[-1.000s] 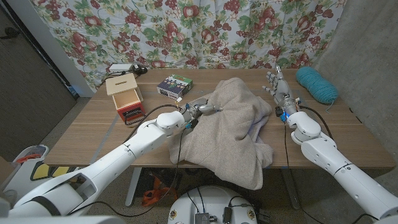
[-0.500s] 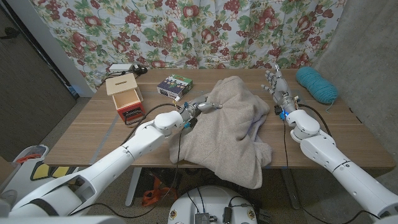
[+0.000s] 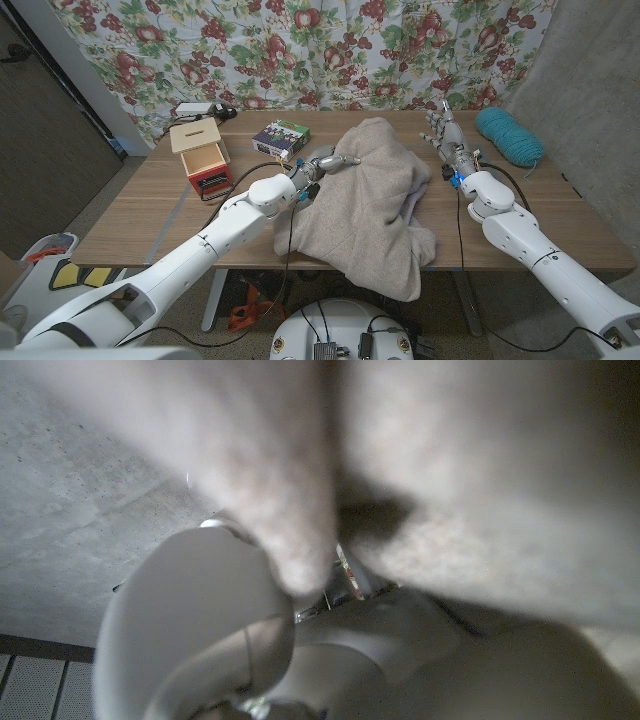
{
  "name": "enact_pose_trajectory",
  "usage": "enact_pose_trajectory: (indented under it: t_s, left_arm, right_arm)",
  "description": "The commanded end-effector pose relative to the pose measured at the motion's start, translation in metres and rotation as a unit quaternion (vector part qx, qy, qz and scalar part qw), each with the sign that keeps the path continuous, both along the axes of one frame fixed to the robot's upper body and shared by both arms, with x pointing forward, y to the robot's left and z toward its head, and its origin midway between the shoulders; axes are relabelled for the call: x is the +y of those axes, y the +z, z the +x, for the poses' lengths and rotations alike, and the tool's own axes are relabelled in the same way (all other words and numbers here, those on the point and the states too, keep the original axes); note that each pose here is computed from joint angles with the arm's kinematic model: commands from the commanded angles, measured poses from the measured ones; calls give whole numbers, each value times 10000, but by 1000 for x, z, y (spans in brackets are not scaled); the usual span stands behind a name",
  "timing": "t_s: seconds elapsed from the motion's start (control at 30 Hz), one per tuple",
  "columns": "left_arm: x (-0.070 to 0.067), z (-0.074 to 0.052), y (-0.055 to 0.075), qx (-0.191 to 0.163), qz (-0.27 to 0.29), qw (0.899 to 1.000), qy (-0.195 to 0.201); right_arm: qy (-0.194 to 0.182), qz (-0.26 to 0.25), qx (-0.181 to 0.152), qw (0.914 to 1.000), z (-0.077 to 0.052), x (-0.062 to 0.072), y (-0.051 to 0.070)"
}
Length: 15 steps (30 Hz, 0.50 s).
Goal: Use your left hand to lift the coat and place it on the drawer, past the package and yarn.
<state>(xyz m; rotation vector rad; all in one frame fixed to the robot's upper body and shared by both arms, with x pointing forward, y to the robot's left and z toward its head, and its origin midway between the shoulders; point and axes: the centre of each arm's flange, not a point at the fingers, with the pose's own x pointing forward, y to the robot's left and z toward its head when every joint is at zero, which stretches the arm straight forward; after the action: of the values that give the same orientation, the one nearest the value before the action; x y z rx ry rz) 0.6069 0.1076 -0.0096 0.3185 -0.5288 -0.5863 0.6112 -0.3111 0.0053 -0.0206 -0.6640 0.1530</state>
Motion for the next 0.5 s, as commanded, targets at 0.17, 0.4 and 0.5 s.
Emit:
enact_pose_trajectory:
  t_s: [0.17, 0.4, 0.5]
  left_arm:
    - [-8, -6, 12, -136, -396, 9982, -429]
    - [-11, -10, 14, -133, -609, 9954, -723]
    - [-11, -11, 15, -136, -691, 9941, -823]
  right_arm:
    - [-31, -57, 36, 10000, 5, -10, 5]
    - [-42, -53, 69, 10000, 6, -12, 5]
    - [-42, -30, 97, 9999, 6, -12, 4]
